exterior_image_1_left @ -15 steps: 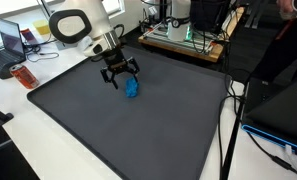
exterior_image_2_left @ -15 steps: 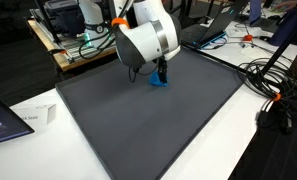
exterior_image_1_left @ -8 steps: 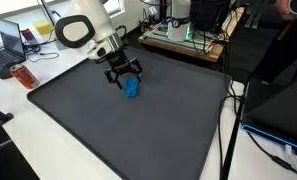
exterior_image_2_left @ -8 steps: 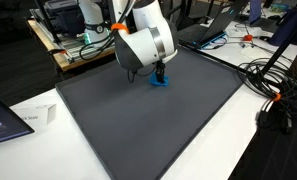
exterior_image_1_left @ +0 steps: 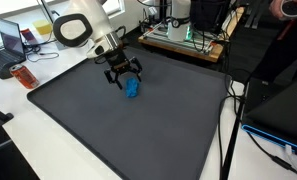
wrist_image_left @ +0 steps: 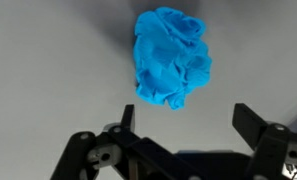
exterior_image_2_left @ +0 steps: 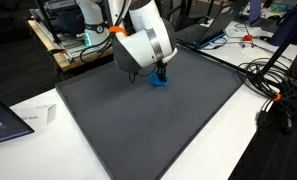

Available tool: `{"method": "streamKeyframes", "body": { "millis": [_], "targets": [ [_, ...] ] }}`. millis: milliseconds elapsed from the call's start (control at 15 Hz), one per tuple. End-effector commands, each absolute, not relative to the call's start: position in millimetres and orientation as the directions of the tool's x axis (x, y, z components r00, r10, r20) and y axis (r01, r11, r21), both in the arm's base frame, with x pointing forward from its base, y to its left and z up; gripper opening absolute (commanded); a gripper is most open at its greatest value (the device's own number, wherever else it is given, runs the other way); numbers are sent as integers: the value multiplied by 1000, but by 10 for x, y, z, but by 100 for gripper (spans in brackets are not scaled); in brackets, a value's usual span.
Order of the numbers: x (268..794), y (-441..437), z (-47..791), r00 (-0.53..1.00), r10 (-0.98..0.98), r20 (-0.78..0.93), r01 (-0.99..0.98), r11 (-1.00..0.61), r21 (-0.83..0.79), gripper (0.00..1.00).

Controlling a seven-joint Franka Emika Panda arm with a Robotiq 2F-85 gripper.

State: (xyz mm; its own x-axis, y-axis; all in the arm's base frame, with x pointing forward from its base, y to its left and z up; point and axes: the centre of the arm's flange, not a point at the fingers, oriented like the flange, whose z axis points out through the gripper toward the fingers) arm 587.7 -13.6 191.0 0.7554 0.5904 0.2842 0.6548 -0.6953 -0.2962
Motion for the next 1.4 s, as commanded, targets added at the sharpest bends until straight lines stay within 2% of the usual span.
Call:
{"method": "streamKeyframes", "body": {
  "millis": [0, 1333],
  "targets": [
    [6508, -410, 2217, 743, 601, 297, 670, -659, -342, 100],
    [6395, -580, 2281, 667, 625, 405, 745, -561, -359, 100]
  ]
}}
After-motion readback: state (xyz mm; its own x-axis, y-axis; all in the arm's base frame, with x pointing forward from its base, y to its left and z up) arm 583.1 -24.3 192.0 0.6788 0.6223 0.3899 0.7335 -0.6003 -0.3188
